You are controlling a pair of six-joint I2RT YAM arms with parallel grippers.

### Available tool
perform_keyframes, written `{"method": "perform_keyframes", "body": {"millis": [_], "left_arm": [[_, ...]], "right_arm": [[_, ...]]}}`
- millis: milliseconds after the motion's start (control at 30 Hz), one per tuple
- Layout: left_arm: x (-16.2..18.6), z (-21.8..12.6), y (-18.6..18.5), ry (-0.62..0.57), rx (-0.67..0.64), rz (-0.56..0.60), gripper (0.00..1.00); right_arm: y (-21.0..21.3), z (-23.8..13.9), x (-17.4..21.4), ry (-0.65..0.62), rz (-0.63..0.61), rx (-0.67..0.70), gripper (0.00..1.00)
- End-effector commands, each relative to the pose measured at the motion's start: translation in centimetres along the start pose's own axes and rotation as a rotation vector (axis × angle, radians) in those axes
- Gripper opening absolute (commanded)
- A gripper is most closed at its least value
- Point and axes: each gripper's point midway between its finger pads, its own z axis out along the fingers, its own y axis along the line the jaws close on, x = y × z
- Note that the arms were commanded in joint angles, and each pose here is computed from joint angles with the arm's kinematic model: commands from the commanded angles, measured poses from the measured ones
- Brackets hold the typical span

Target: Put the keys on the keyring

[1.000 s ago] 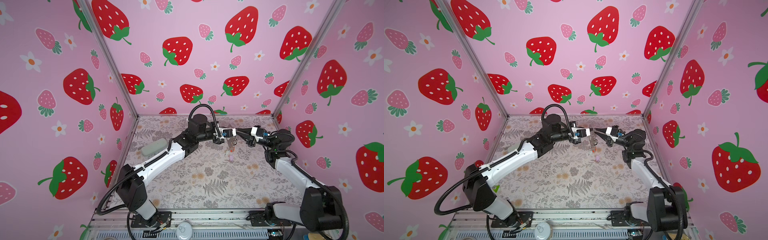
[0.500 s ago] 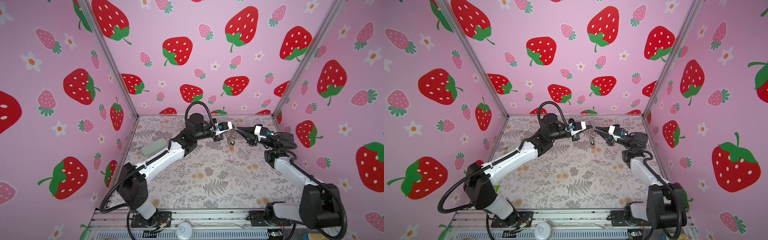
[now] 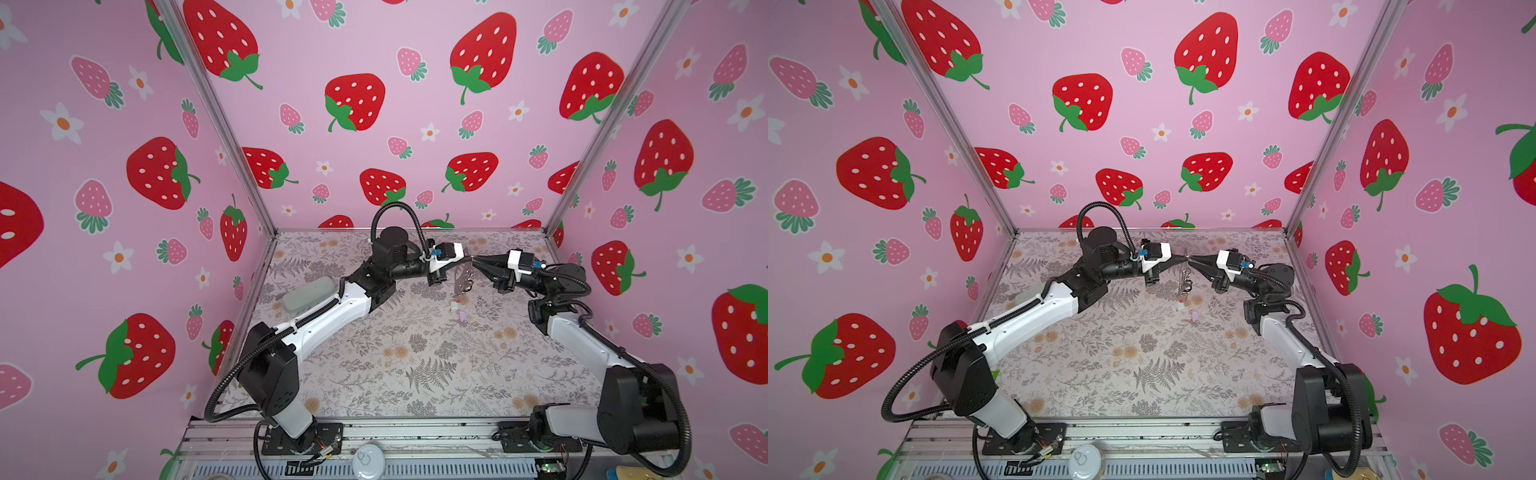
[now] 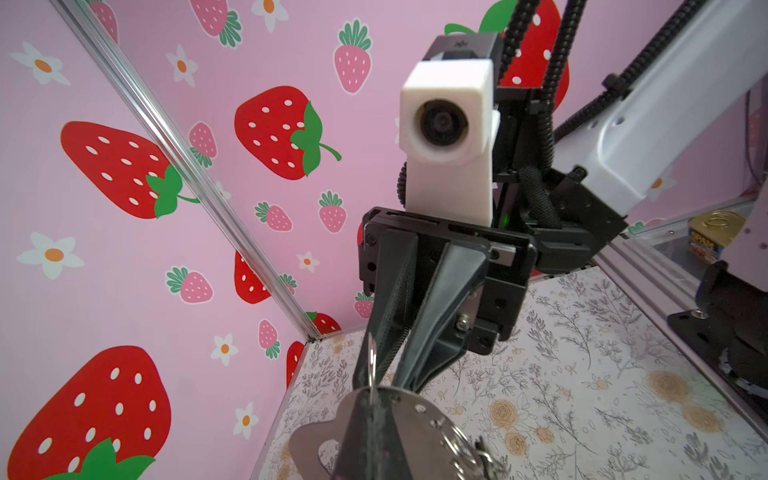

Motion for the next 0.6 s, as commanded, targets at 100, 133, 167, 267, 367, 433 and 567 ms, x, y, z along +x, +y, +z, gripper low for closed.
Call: {"method": "perform_keyframes", "body": {"millis": [100,133,167,267,367,433,567], "left_arm": [[-1.58,-0.17,-0.02,-0.045,0.027,0.029,0.00],[-1.51,-0.14,-0.05,-0.044,0.029,0.025,0.00],[-1.42,-0.14,-0.10,-0.042,0.030,0.025,0.00],[-1.38,-0.15,-0.22,-0.042,0.035,0.022,0.00],[-1.55,-0.18,-0.28,-0.044,0.042,0.024,0.00],[-1.54,-0.17,-0.39,-0.042,0.048,0.023,0.00],[-1.28,-0.23,-0.57,-0.030,0.054,0.026,0.00]], "right_arm": [[0.10,0.19,-0.81,0.006,-0.022,-0.064,0.14],[0.13,0.20,-0.85,0.006,-0.021,-0.067,0.13],[0.18,0.17,-0.90,0.006,-0.022,-0.070,0.14],[0.29,0.21,-0.96,0.005,-0.017,-0.075,0.11],[0.38,0.21,-0.98,0.005,-0.017,-0.078,0.10],[0.38,0.20,-1.07,0.003,-0.020,-0.078,0.09],[0.44,0.19,-1.21,0.001,-0.022,-0.080,0.10]]}}
